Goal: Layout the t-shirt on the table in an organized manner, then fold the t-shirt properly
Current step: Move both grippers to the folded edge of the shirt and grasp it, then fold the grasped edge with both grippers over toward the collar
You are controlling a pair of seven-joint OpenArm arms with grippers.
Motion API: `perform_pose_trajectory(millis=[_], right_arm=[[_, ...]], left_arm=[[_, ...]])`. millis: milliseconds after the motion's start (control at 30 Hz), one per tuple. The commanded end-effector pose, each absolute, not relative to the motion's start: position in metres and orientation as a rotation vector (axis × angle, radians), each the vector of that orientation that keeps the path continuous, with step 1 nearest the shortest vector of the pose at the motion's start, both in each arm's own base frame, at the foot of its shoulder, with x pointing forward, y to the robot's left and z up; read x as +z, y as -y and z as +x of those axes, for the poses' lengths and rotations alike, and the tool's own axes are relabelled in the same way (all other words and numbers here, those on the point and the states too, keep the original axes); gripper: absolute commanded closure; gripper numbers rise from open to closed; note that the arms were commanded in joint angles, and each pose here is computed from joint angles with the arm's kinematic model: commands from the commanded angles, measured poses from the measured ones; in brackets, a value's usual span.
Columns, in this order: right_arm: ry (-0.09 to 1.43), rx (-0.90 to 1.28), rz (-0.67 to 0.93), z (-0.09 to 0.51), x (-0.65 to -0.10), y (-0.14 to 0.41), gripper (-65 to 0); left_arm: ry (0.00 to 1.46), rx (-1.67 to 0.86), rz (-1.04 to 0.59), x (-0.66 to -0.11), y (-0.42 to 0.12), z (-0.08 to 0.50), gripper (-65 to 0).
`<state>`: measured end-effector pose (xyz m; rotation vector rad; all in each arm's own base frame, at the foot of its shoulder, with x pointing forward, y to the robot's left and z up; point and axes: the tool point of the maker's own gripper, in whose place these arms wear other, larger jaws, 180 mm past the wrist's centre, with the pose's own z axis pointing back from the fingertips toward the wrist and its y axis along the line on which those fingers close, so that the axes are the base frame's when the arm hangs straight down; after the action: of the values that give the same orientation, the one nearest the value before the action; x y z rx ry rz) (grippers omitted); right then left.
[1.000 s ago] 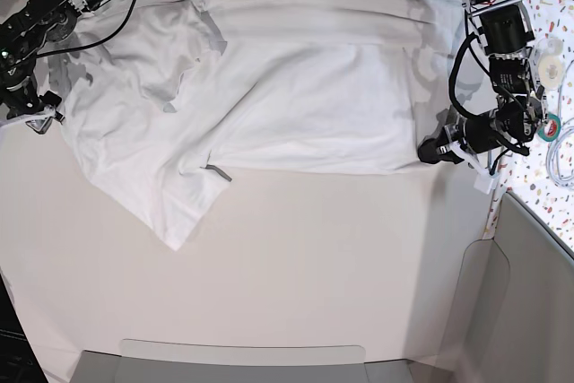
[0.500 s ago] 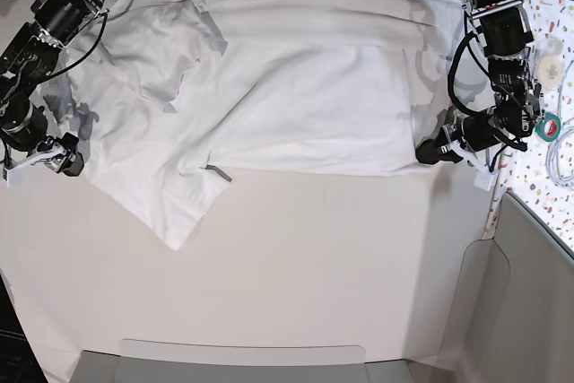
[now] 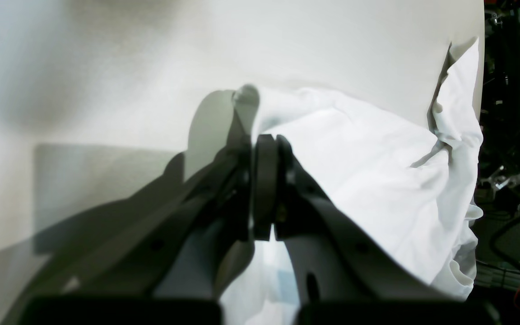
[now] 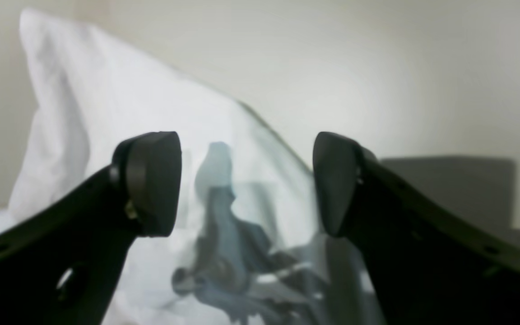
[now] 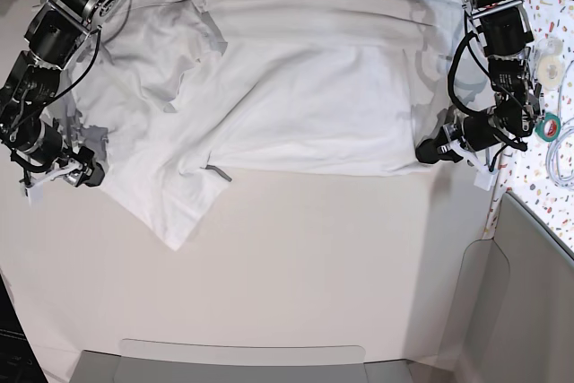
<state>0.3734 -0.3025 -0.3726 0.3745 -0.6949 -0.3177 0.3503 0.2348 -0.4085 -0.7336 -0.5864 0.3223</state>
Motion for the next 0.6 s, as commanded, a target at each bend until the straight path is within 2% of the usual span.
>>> perform_pose_trajectory(millis=[0,167,233,267,300,400,433,567], right_arm=[[0.687,-0.297,0.36,0.376,-0.366,0.305,-44.9],[0.66,-0.261,0.355,0.374,-0.373,0.296,-44.6],[0.651,-0.262,0.354,0.371,-0.376,0.296,-41.9],[0.647,-0.261,0.354,0.37,-0.377,0.296,-37.9],[0.643,-0.255,0.351,0.369,-0.378,0.295,-31.3],[0.663,-0.241,0.345,0.373,-0.377,0.293,-5.9],[0.663,-0.232,0.338,0.373,-0.379,0.292,0.0],[0.66,-0.199,0.333,0.374,-0.383,0.284,0.0]], left_arm=[[0.589,0.325,-0.717,-0.404,-0.242,0.353,0.0],[0.586,0.324,-0.717,-0.405,-0.242,0.352,0.0],[0.586,0.324,-0.717,-0.405,-0.242,0.352,0.0],[0.586,0.324,-0.717,-0.405,-0.242,0.352,0.0],[0.586,0.324,-0.717,-0.405,-0.242,0.352,0.0],[0.586,0.324,-0.717,-0.405,-0.242,0.352,0.0],[0.583,0.323,-0.717,-0.405,-0.242,0.351,0.0],[0.587,0.324,-0.721,-0.404,-0.242,0.352,0.0]])
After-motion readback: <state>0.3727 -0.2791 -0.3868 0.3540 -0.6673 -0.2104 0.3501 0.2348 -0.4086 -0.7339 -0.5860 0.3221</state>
